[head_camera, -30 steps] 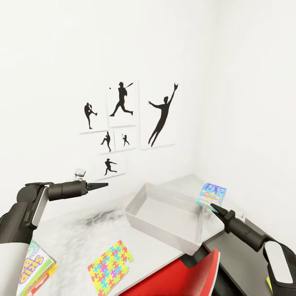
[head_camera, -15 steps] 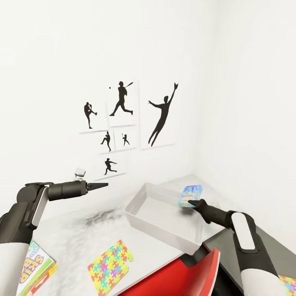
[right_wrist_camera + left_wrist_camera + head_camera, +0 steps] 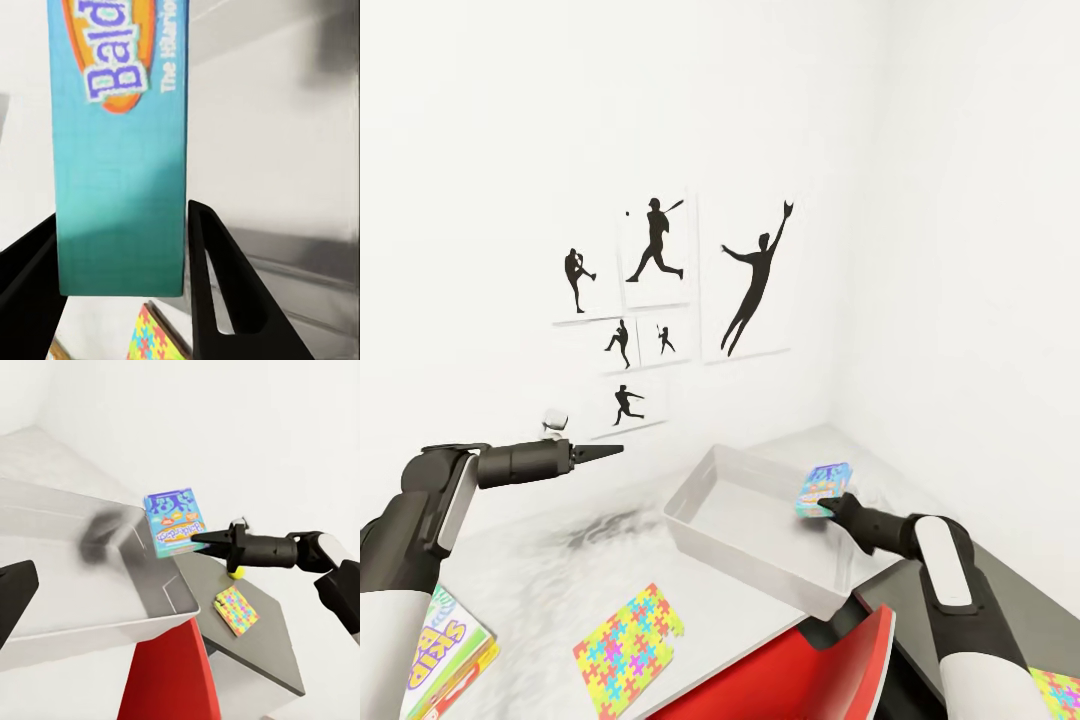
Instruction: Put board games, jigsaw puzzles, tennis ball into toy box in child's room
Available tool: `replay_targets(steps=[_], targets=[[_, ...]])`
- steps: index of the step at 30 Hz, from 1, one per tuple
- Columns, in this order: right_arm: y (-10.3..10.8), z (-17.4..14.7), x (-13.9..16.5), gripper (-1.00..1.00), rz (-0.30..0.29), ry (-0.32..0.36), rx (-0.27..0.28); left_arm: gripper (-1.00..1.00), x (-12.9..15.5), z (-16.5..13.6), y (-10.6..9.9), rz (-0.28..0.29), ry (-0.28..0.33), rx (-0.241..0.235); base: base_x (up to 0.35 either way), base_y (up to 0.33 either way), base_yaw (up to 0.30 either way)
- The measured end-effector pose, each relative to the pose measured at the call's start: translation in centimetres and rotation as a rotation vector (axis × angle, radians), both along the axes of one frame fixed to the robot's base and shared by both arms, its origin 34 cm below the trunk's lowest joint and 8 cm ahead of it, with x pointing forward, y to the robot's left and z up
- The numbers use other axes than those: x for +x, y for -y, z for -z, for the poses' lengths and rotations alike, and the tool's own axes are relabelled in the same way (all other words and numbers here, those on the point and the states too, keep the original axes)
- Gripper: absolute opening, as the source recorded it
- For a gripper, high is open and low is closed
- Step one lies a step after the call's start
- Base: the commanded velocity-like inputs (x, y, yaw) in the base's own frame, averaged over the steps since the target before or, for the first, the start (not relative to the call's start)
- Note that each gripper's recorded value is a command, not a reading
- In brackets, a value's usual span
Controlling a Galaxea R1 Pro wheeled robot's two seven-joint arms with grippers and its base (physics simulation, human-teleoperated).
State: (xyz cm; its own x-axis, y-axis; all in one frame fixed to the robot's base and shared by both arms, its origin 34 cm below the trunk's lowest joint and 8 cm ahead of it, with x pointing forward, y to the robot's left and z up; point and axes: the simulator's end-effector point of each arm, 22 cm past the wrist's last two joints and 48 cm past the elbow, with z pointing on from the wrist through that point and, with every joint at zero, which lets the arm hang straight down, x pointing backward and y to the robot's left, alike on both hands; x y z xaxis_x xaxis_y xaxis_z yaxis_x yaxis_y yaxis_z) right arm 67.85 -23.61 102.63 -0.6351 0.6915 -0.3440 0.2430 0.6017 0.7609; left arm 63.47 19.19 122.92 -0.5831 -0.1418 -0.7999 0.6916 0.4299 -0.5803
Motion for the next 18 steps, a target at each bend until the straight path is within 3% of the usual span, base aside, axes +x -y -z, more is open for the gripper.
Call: replay_targets(steps=[8, 18], targets=[[-0.5, 1.3, -0.6, -1.0, -0.015, -0.041, -0.039, 1.0, 0.0, 0.0, 0.0, 0.0, 0.0, 0.0, 0.0, 0.0, 0.0], [-1.4, 5.3, -1.9, -1.0, -0.029, -0.14, -0.026, 1.0, 0.0, 0.0, -0.1, -0.001, 0.0, 0.001, 0.0, 0.0, 0.0]])
